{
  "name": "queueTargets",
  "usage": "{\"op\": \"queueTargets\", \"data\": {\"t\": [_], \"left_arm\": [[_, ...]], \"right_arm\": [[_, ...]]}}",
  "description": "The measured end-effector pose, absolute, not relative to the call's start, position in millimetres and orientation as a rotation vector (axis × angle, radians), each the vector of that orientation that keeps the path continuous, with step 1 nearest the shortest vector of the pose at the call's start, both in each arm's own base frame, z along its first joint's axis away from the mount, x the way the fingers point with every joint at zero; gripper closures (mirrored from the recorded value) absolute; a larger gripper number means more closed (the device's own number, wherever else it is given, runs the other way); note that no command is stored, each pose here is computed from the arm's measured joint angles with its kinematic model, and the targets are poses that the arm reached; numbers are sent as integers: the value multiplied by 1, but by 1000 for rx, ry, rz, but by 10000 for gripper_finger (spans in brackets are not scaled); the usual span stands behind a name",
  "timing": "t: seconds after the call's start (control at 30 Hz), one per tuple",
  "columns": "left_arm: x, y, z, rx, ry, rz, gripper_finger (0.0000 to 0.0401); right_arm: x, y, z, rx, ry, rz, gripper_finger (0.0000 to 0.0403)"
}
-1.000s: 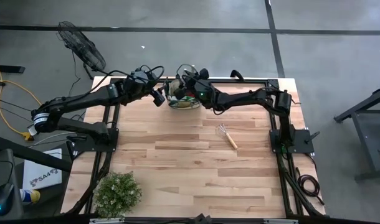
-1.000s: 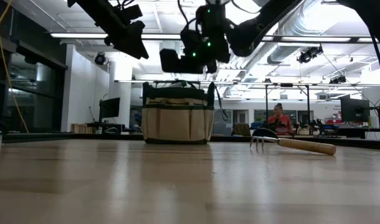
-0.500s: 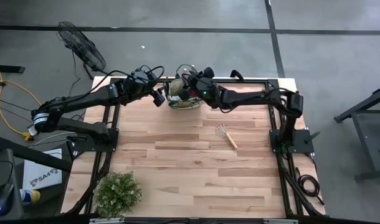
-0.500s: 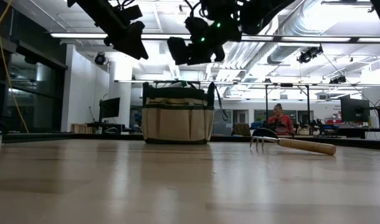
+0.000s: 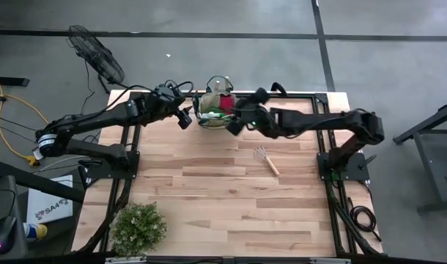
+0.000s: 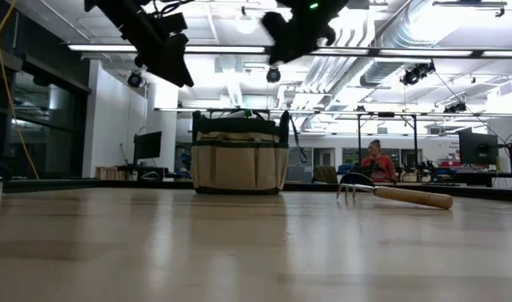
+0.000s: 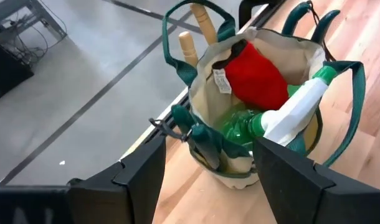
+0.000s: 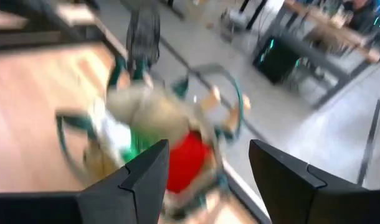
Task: Pick & Place Garden tools in Gardening bag
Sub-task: Put the brown hand rake into the gardening bag
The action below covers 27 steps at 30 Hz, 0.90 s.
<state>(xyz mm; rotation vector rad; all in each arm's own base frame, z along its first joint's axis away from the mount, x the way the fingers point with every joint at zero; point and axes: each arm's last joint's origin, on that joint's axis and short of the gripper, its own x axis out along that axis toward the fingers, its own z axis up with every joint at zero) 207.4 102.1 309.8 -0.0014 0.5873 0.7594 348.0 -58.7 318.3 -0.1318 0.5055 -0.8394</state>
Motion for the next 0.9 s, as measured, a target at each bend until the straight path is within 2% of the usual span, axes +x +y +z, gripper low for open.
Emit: {"op": "queueTargets", "data": {"t": [0.2, 0.4, 0.73, 0.9], "left_arm": [[191, 93, 295, -26, 458, 711, 167], [177, 83, 283, -46, 336, 601, 167], [172, 79, 267, -83, 339, 527, 167], [172, 79, 266, -87, 342, 511, 167]], "right_arm": [[307, -43, 319, -18, 707, -858, 190], [290, -30, 290, 79, 907, -830, 190], [281, 1, 255, 255, 994, -755, 190], [268, 16, 223, 316, 1058, -767, 190]]}}
